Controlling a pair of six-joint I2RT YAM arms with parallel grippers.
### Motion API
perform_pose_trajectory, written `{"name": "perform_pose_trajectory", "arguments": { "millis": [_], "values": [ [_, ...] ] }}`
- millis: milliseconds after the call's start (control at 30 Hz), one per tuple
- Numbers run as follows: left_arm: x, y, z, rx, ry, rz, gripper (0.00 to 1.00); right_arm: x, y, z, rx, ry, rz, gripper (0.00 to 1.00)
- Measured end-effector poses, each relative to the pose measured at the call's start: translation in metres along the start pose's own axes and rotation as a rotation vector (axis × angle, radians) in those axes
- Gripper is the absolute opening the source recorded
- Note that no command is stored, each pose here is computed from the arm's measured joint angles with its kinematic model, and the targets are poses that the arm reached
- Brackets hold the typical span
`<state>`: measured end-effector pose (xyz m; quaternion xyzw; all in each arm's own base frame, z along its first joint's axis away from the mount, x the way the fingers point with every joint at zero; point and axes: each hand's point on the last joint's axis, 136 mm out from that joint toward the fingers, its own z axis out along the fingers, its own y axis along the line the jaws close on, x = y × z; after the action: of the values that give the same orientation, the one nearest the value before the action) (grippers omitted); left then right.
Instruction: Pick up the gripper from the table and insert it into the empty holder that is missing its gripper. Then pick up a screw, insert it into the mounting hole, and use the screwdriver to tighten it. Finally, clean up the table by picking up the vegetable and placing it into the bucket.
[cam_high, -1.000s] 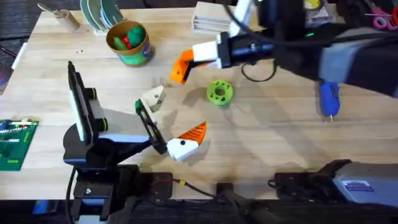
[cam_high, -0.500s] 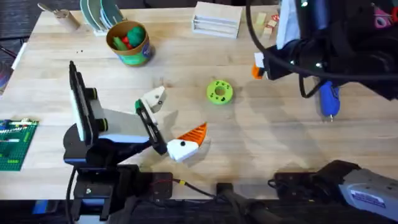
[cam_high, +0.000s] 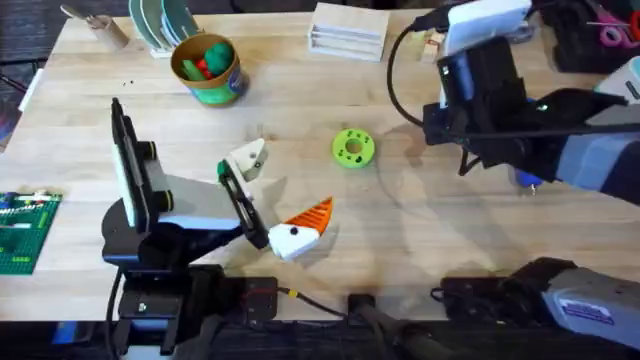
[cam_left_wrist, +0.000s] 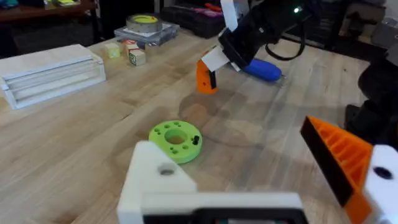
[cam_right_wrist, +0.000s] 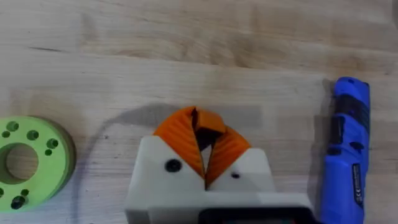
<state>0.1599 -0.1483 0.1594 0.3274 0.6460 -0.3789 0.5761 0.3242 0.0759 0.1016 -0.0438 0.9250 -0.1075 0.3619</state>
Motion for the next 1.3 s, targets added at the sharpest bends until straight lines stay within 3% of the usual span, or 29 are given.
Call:
{"name": "perform_pose_trajectory", "arguments": {
  "millis": [433, 767, 1167, 1300],
  "values": [
    [0.0, 0.0, 0.0, 0.0, 0.0, 0.0, 0.992, 0.02, 0.007, 0.003, -0.009, 0.01, 0.07, 0.016],
    [0.0, 0.0, 0.0, 0.0, 0.0, 0.0, 0.993, 0.028, 0.019, 0.003, -0.078, 0.044, 0.077, 0.374],
    [0.0, 0.0, 0.0, 0.0, 0.0, 0.0, 0.993, 0.047, 0.027, 0.003, -0.13, 0.11, 0.057, 0.402],
    [0.0, 0.0, 0.0, 0.0, 0.0, 0.0, 0.993, 0.045, 0.027, 0.001, -0.133, 0.103, 0.06, 0.466]
  ]
}}
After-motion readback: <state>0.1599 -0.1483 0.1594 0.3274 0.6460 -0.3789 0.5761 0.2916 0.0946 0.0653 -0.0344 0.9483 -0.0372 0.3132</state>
